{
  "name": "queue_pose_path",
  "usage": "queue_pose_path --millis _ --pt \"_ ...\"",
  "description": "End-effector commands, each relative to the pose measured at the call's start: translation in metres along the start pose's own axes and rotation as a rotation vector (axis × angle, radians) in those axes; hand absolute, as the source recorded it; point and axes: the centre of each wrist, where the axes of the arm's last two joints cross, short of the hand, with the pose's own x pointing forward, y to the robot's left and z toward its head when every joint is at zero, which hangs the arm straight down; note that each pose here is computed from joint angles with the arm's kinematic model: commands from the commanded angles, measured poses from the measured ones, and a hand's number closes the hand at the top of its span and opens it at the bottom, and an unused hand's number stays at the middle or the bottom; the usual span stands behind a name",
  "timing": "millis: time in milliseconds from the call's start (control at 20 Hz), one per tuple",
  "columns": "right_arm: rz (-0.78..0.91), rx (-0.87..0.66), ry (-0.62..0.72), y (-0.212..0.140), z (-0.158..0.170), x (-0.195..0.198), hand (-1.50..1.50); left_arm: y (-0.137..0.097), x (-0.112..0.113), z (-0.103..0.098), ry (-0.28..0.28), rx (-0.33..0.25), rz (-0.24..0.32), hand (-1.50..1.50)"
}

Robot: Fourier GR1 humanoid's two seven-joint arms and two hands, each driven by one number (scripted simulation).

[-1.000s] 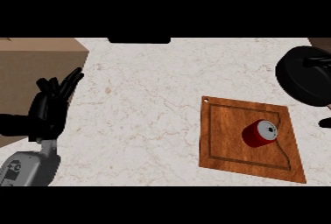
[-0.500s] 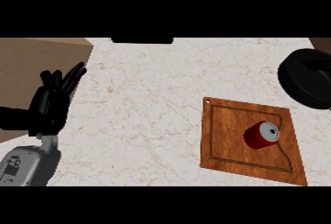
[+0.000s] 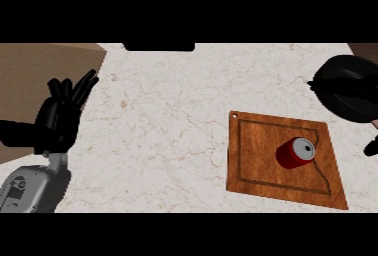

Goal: Pick the can from the cutting board and place it in the pot

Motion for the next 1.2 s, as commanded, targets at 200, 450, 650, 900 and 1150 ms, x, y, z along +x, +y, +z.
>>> queue_pose_path --millis 200,450,650,900,1150 --pt "-0.068 0.168 -0.008 0.034 -0.016 -0.008 -1.5 0.029 0.002 -0.01 0.002 0.032 0.0 0.0" --pt "-0.054 0.159 -0.04 0.045 -0.032 -0.008 -1.5 0.01 0.004 -0.007 0.013 0.029 -0.021 0.0" --pt "-0.052 0.106 -0.08 0.053 -0.041 0.002 -1.5 0.016 0.012 -0.011 0.009 0.017 -0.011 0.0" --pt "-0.02 0.102 -0.054 0.058 -0.033 -0.001 -1.5 0.014 0.01 0.001 0.009 0.032 -0.014 0.0" --pt "0.024 0.127 0.034 0.087 -0.059 0.003 -1.5 0.037 0.005 -0.017 0.007 0.04 -0.004 0.0"
